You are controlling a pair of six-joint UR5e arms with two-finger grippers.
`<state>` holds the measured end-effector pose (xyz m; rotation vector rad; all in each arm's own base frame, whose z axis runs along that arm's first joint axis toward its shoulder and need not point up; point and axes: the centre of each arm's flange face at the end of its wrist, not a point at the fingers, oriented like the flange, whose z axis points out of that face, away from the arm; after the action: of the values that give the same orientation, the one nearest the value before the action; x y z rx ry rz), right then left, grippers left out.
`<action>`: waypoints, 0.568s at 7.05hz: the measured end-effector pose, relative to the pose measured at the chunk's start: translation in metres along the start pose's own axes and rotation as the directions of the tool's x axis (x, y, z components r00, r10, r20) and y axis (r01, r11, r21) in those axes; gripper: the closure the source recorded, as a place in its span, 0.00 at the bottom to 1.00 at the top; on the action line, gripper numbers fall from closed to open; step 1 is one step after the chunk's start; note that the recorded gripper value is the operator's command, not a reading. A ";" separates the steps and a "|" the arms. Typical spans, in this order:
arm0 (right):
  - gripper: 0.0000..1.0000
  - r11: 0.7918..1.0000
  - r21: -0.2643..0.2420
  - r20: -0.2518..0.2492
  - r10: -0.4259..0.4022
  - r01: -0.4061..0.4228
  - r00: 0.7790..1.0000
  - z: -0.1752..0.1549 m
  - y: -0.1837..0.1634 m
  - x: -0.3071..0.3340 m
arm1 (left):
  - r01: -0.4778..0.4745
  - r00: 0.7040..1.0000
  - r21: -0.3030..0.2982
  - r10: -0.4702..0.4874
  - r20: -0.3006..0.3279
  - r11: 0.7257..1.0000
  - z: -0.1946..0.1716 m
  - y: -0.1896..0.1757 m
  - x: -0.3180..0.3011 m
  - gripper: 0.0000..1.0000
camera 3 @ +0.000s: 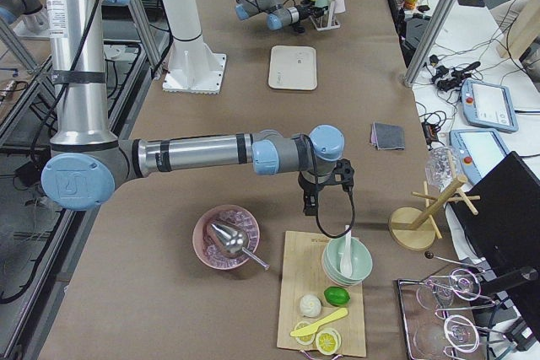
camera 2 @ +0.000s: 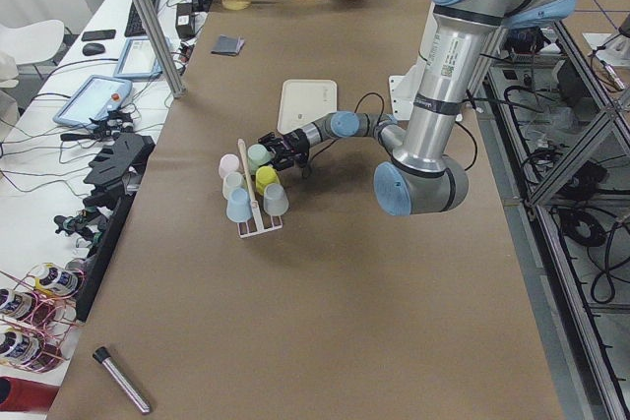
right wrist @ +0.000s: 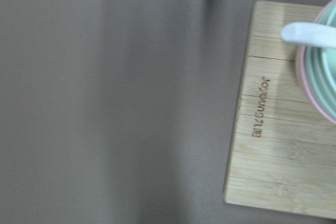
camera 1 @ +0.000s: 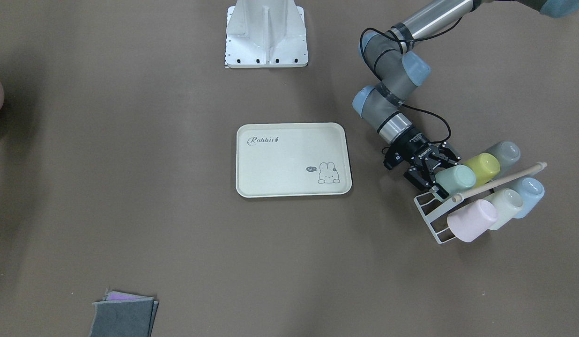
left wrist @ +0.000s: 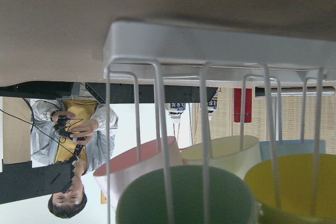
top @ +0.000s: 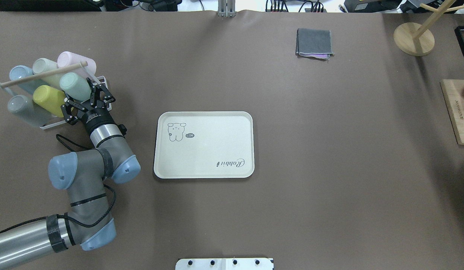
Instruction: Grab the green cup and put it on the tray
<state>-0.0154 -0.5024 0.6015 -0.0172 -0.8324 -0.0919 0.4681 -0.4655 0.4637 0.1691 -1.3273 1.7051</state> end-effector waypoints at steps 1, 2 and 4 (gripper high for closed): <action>0.00 1.000 -0.019 -0.011 0.019 -0.020 1.000 -0.014 0.008 0.022 | 0.003 1.000 -0.006 -0.003 0.008 1.000 0.000 0.011 0.003 1.00; 0.00 0.999 -0.040 -0.012 0.028 -0.028 1.000 -0.027 0.017 0.041 | -0.013 1.000 -0.020 0.013 0.025 1.000 0.001 0.026 0.007 1.00; 0.00 0.996 -0.070 -0.014 0.058 -0.059 0.998 -0.043 0.034 0.069 | -0.058 0.996 -0.054 0.062 0.070 0.997 -0.004 0.077 0.012 1.00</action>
<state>0.0657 -0.4763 0.6242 -0.1077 -0.8163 -0.0659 0.4066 -0.4536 0.4165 0.1635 -1.4413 1.7271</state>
